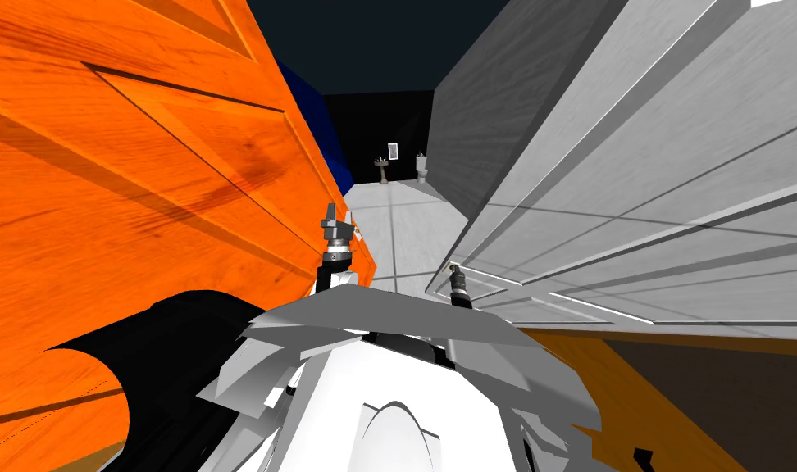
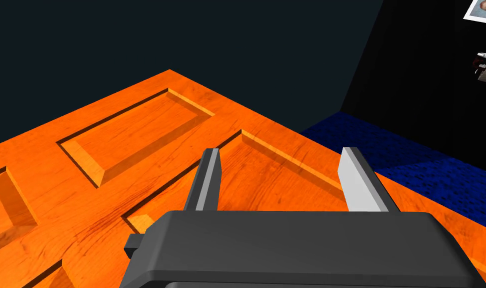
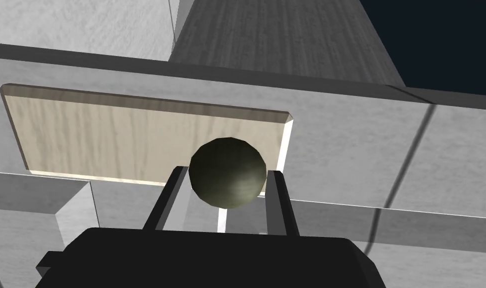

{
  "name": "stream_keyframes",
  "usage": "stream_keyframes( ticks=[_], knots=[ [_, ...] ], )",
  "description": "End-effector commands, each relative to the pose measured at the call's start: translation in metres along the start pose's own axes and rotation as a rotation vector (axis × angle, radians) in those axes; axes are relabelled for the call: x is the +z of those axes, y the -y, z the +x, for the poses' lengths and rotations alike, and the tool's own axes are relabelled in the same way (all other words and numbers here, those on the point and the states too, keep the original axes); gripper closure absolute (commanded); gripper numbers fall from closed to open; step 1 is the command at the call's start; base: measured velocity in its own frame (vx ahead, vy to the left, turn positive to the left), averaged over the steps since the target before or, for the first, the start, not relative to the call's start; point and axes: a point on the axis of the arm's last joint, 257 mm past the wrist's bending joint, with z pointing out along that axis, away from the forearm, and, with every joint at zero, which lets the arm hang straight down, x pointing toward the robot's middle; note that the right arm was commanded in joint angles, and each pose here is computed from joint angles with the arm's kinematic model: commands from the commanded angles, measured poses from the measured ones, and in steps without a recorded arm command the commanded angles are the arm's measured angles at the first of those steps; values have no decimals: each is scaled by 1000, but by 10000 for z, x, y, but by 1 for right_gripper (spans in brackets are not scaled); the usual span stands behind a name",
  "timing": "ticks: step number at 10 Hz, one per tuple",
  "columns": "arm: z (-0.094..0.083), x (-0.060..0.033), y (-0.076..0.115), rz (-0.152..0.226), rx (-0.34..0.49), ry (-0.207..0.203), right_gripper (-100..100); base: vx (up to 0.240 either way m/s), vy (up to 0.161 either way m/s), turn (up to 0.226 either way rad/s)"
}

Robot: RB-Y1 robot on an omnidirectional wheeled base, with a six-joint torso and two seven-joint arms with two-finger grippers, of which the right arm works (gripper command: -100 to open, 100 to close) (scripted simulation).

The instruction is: Push the door open

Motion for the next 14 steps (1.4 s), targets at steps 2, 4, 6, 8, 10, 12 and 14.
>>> stream_keyframes(
  ticks=[2, 4, 6, 8, 10, 12, 14],
  knots=[
    [-192, 23, -7, -9, -12, 31, 100, 124, 33, -38],
    [-365, 36, -14, -9, -16, 69, 100, 149, 29, -88],
    [-297, 11, 9, -5, -3, 60, -100, -105, 121, -53],
    [-276, -5, 5, -4, 14, 67, -100, -228, 85, -51],
    [-240, -20, 4, -3, 33, 74, -100, -238, 117, -61],
    [-271, -27, 6, -5, 23, 75, -100, 4, 27, 2],
    [-287, -31, 4, -9, 21, 79, -100, 187, -33, 21]
  ],
)
